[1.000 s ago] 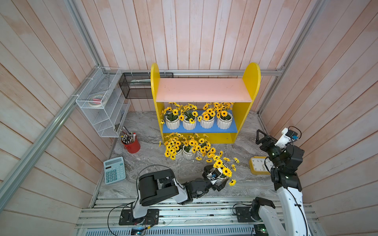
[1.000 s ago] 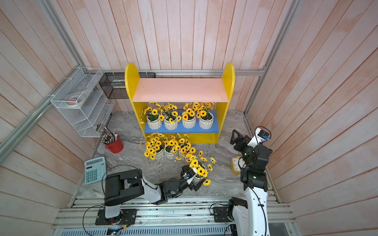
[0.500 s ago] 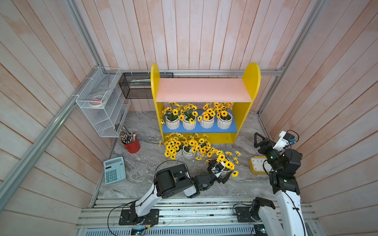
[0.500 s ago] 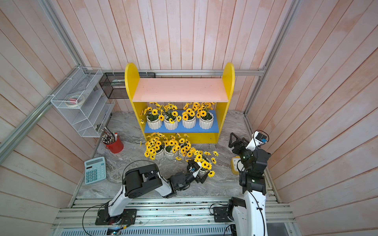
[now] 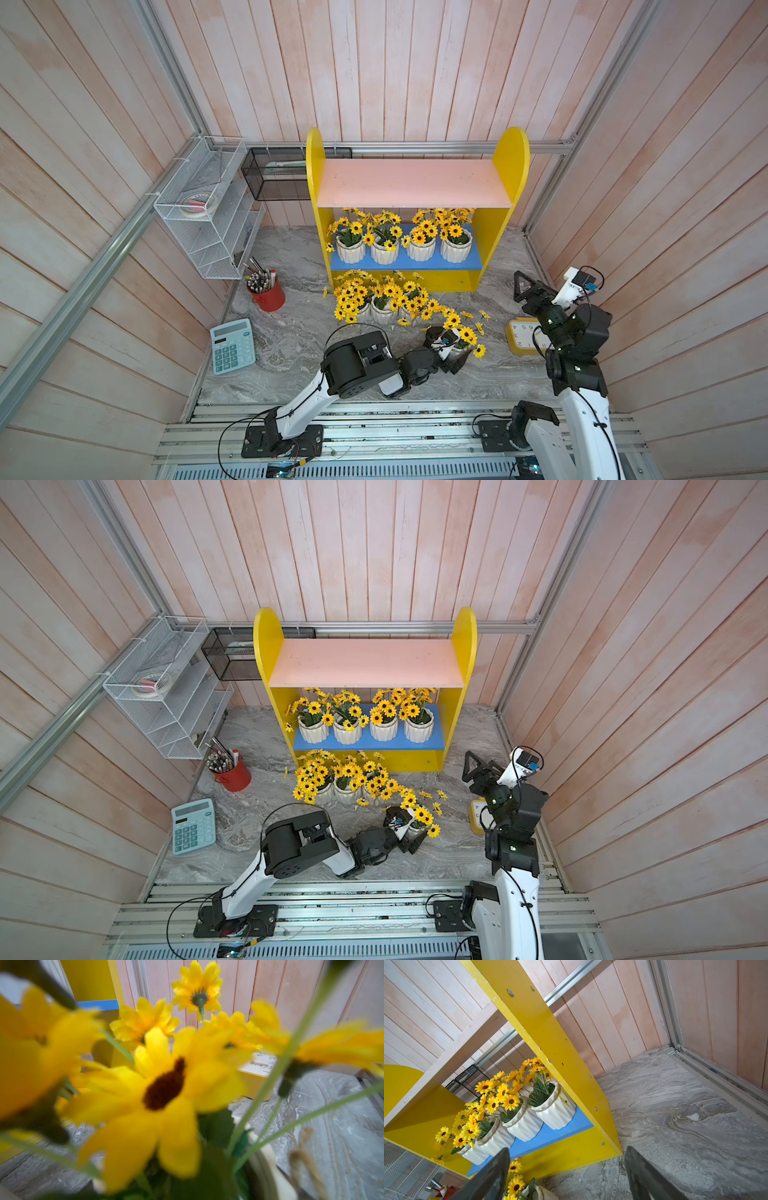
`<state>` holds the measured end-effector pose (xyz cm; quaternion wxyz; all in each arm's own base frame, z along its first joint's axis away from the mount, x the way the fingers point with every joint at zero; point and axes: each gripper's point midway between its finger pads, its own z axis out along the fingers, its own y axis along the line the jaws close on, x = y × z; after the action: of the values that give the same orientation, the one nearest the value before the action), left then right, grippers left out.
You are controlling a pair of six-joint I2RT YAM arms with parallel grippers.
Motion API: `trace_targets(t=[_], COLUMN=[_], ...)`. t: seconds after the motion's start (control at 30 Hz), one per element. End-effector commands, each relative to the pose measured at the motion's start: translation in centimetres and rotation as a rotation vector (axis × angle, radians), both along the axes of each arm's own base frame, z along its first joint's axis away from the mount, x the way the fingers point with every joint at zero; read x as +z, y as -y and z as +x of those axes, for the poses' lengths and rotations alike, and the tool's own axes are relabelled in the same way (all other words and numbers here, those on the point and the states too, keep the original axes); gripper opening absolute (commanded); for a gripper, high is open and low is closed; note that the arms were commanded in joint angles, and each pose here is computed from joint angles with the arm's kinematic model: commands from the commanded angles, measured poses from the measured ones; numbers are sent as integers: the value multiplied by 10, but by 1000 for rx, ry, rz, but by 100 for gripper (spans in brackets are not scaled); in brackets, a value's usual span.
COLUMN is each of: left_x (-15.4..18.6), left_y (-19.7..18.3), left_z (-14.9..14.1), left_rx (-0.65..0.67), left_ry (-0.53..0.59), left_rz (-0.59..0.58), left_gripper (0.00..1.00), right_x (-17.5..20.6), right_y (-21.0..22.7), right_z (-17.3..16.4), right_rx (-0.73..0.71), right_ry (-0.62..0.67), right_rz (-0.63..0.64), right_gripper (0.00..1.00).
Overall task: Take the sunflower pots off the shelves
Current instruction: Place the sunflower pot at the center of the board.
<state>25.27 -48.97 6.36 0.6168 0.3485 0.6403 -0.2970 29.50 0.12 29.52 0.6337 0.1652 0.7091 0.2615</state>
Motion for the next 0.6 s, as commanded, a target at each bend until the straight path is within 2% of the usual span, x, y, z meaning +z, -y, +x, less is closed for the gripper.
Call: trace_targets(t=[0.0, 0.03, 0.07, 0.4, 0.57], left_x=[-12, -12, -11, 14, 21], left_y=[0, -2, -4, -32, -43], left_z=[4, 4, 4, -12, -33], left_rx=[2, 10, 15, 10, -35], left_ry=[-26, -33, -37, -53, -91], left_rz=[22, 22, 24, 66, 98], left_gripper=[76, 90, 99, 100, 100], right_x=[-2, -2, -3, -28, -36], right_y=[-7, -7, -8, 3, -3], right_z=[-1, -1, -2, -2, -7], right_rx=[31, 33, 33, -37, -17], right_ry=[13, 12, 9, -129, -186], right_rz=[-18, -17, -17, -7, -14], right_gripper=[88, 89, 90, 93, 94])
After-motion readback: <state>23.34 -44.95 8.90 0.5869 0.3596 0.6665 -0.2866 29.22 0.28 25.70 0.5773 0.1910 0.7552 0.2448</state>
